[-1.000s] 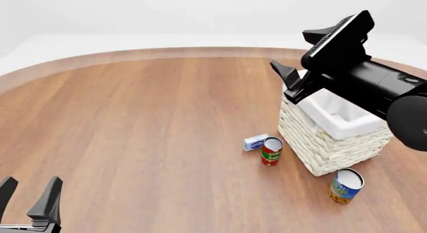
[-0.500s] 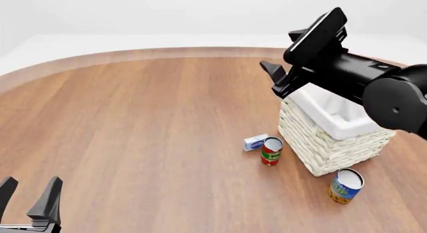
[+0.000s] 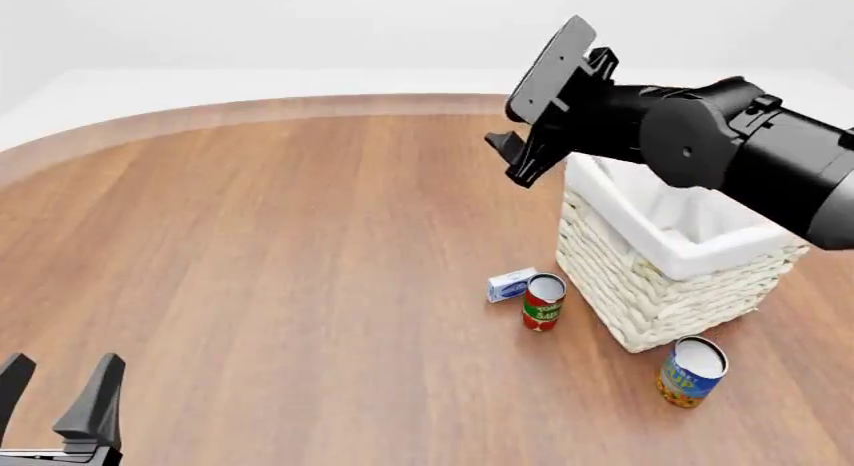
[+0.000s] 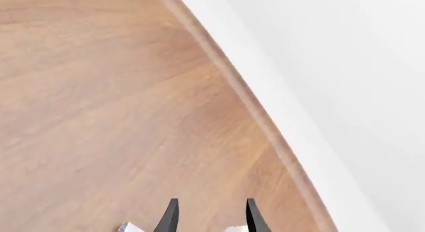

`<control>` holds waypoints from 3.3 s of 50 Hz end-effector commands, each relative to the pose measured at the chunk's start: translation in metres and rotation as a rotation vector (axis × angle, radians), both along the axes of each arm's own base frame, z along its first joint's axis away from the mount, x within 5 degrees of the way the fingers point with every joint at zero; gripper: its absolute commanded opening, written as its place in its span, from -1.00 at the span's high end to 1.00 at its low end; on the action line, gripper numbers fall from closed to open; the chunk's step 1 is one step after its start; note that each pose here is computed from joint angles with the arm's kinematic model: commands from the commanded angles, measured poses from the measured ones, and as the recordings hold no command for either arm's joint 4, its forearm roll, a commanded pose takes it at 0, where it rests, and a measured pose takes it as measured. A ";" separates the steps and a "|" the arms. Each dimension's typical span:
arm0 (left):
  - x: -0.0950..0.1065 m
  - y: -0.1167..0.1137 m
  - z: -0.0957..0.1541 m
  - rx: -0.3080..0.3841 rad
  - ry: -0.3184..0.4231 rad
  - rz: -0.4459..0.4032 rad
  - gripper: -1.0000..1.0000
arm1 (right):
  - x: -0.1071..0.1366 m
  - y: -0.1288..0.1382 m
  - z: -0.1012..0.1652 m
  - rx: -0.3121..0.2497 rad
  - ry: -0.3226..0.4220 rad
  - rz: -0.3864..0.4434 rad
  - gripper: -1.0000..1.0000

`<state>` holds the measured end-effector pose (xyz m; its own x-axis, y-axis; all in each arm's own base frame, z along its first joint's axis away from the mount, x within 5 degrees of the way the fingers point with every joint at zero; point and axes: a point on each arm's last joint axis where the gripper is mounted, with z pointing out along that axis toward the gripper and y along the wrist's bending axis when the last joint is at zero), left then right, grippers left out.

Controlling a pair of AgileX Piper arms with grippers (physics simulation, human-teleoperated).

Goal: Pick up the alphabet soup and the cream cheese box, and put them in the basket.

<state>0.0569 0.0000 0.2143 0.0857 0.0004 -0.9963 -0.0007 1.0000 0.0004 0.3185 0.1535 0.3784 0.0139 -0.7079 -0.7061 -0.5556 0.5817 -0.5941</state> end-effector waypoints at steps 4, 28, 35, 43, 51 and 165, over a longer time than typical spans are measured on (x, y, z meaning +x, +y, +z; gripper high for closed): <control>0.000 0.000 0.000 0.000 0.000 0.000 -1.00 | 0.030 0.012 -0.023 -0.168 0.078 0.053 -1.00; 0.000 0.000 0.000 0.000 0.000 0.000 -1.00 | 0.059 0.042 -0.001 -0.245 0.185 0.109 -1.00; 0.000 0.000 0.000 0.000 0.000 0.000 -1.00 | 0.072 0.046 -0.007 -0.288 0.238 0.119 -1.00; 0.000 0.000 0.000 0.000 -0.001 0.000 -1.00 | 0.087 0.050 -0.022 -0.342 0.327 0.131 -1.00; 0.000 0.000 0.000 0.000 0.000 0.000 -1.00 | 0.097 0.053 -0.039 -0.372 0.383 0.138 -1.00; 0.000 0.000 0.000 0.000 0.000 0.001 -1.00 | 0.092 0.025 -0.165 -0.505 0.616 0.165 -1.00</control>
<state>0.0570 0.0001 0.2143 0.0856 0.0005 -0.9963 -0.0016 1.0000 0.0004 0.4092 0.1791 0.2218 -0.1424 -0.9632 -0.2279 -0.9182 0.2145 -0.3330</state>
